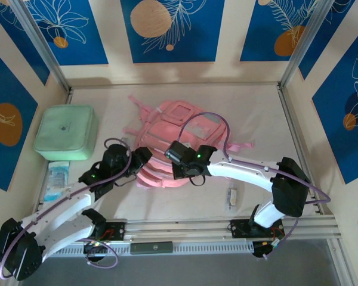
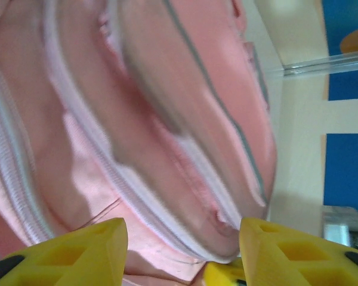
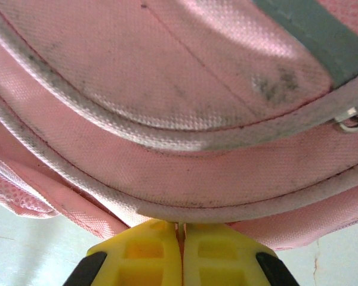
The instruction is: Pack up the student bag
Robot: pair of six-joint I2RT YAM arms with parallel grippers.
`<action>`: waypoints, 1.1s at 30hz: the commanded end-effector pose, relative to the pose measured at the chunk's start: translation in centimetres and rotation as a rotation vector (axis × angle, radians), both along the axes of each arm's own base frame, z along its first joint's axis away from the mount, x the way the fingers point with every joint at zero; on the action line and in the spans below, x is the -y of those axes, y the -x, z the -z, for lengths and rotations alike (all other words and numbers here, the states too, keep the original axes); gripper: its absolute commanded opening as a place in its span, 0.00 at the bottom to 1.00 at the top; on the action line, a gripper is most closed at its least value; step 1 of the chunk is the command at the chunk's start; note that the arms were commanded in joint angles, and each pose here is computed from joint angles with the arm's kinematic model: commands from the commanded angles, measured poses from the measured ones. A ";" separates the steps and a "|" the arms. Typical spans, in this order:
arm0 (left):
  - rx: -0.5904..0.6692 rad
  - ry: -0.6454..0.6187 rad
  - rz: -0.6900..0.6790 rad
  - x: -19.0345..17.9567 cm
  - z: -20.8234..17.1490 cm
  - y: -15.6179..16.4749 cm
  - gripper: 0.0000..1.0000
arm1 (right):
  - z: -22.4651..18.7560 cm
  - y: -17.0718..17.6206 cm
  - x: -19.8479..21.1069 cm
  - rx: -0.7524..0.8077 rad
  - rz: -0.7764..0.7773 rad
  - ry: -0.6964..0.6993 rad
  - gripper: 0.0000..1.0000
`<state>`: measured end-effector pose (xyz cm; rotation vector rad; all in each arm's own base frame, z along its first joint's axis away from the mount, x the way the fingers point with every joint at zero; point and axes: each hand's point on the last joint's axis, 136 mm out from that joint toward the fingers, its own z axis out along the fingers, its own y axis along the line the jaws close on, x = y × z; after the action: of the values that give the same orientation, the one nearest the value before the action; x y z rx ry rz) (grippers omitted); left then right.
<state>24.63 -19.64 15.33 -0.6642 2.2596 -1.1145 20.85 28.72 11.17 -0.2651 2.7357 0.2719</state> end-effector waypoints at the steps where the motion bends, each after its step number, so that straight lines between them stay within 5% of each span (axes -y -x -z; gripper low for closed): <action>1: 0.007 0.039 -0.143 -0.2 0.0 -0.6 0.51 | -1.0 -0.3 -0.4 0.035 0.029 -0.031 0.00; 10: 0.021 0.046 -0.087 6.0 0.0 -1.3 0.39 | -1.0 -0.1 -0.5 0.049 0.029 -0.026 0.00; 20: -0.014 0.041 -0.114 8.3 2.1 -1.8 0.25 | -0.5 -0.2 -0.1 0.056 0.038 -0.016 0.00; 25: 0.006 -0.015 -0.151 7.1 2.4 -2.1 0.01 | -0.6 -0.3 0.8 0.073 0.049 0.039 0.00; 33: -0.031 -0.162 -0.183 1.7 3.4 -1.0 0.00 | -0.8 -0.6 6.1 0.107 0.120 0.250 0.00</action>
<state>25.87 -24.74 12.63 -0.8237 2.2132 -0.9864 20.97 26.55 10.93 -0.2334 2.6912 0.0927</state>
